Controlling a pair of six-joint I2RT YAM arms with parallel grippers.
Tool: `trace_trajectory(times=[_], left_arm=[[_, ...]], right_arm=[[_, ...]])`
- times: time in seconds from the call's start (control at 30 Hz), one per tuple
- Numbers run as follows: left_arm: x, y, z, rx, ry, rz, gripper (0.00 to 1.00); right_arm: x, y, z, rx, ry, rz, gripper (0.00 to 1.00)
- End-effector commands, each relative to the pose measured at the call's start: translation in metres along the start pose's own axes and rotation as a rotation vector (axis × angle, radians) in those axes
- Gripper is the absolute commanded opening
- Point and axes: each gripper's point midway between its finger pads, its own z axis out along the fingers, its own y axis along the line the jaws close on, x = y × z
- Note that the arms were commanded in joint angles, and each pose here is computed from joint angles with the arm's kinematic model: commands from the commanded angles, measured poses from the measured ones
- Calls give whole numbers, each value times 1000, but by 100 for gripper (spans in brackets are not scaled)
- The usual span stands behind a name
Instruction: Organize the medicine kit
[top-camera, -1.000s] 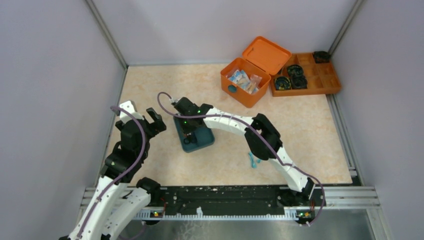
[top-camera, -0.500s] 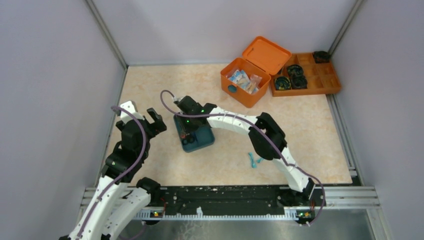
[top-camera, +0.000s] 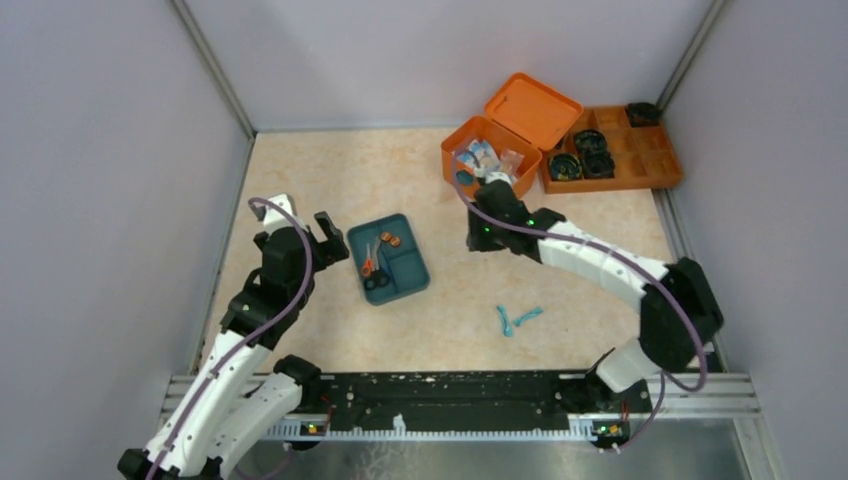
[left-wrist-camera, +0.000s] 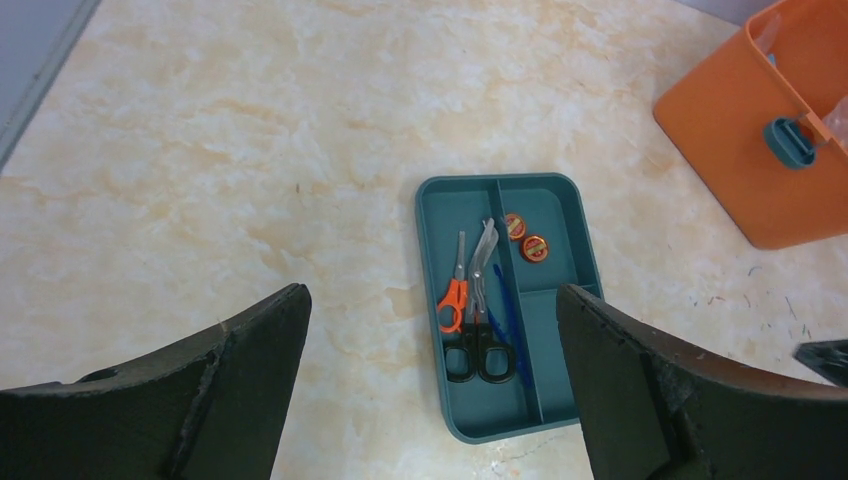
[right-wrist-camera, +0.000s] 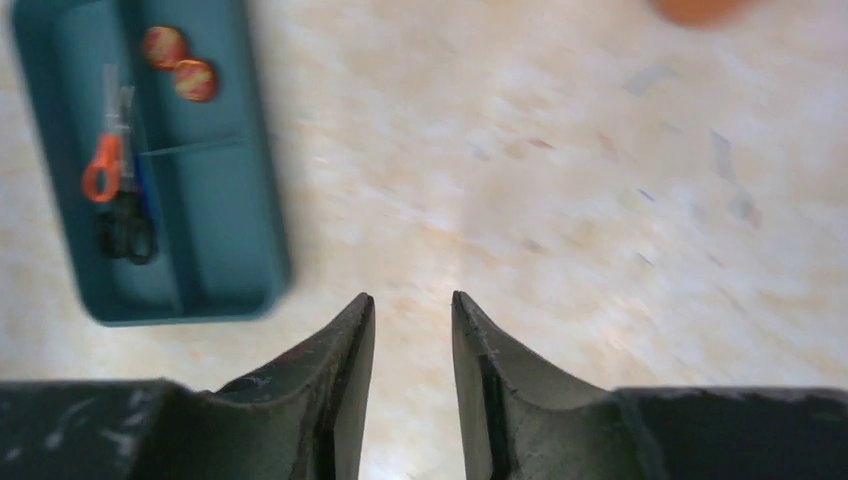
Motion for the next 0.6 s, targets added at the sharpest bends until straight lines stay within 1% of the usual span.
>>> trace_trajectory(times=[0.0,0.03,0.1,0.23,0.33,0.47,0.57], left_arm=[[9,-22,13,84,28,-5,99],[12,-26,17,96,41,2,99],[15,-34,22,122,57,12,99],[20,-43,31,141,82,30,99],[24,-46,36,144,98,56,99],[29,-45,39,139,119,81,99],[31,-45,40,136,123,86,99]], right_arm=[[24,-58,-42,172,-33,93,38],[34,-69,-50,203,-25,108,41],[63,-84,-61,239,16,138,43],[99,-86,-70,174,69,163,43],[114,-71,-69,77,126,106,43],[129,-63,-63,90,189,11,40],[141,-68,-55,141,249,-35,34]])
